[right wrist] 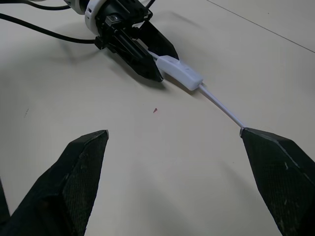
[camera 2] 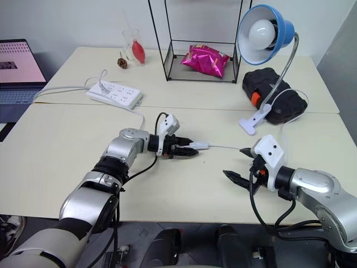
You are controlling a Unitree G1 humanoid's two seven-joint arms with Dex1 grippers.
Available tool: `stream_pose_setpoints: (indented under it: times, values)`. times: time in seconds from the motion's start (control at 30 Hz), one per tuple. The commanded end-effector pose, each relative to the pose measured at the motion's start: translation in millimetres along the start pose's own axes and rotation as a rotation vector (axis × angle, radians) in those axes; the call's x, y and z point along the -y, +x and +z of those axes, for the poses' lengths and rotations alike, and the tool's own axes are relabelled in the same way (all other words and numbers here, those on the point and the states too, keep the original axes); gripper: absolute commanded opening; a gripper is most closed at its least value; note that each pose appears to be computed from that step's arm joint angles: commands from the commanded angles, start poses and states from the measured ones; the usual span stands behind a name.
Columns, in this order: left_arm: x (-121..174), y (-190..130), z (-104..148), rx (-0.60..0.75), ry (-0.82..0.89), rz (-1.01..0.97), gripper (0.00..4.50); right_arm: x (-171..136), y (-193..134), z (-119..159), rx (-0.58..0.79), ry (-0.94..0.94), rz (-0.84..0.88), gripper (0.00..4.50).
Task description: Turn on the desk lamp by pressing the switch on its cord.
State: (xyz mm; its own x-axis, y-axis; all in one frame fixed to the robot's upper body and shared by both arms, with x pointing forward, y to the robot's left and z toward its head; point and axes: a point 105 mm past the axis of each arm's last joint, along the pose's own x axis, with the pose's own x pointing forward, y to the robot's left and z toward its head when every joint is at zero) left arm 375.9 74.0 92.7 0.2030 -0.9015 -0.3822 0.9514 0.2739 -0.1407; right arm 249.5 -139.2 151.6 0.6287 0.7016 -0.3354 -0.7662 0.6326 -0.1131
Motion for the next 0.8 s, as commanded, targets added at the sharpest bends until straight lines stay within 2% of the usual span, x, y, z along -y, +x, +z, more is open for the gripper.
stream_pose_setpoints:
  times: [0.03, 0.13, 0.3, 0.43, 0.57, 0.63, 0.8]
  values:
    - [2.0, 1.9, 2.4, -0.003, 0.056, -0.005, 1.6, -1.1, -2.4, 9.7, 0.029, -0.044, 0.0, 4.5]
    - [1.1, 1.0, 3.3, 0.006, 0.084, 0.011, 1.11, -1.7, -1.1, 9.7, 0.031, -0.043, 0.007, 4.5]
    - [2.5, -1.8, 12.3, 0.037, 0.161, 0.035, 1.11, -7.2, 3.6, 11.6, 0.071, 0.013, 0.021, 4.5]
    - [8.3, -8.1, 25.2, 0.08, 0.257, 0.076, 1.11, -14.4, 15.9, 16.9, 0.171, 0.266, -0.027, 4.5]
    - [18.4, -18.2, 38.1, 0.117, 0.295, 0.113, 1.11, -36.0, 30.8, 25.3, 0.289, 0.554, 0.031, 4.5]
    - [22.4, -22.5, 42.1, 0.118, 0.313, 0.138, 1.11, -36.1, 36.1, 29.6, 0.35, 0.661, -0.007, 4.5]
    - [30.0, -25.8, 51.3, 0.123, 0.306, 0.189, 1.11, -27.7, 59.4, 26.7, 0.382, 0.919, -0.03, 4.5]
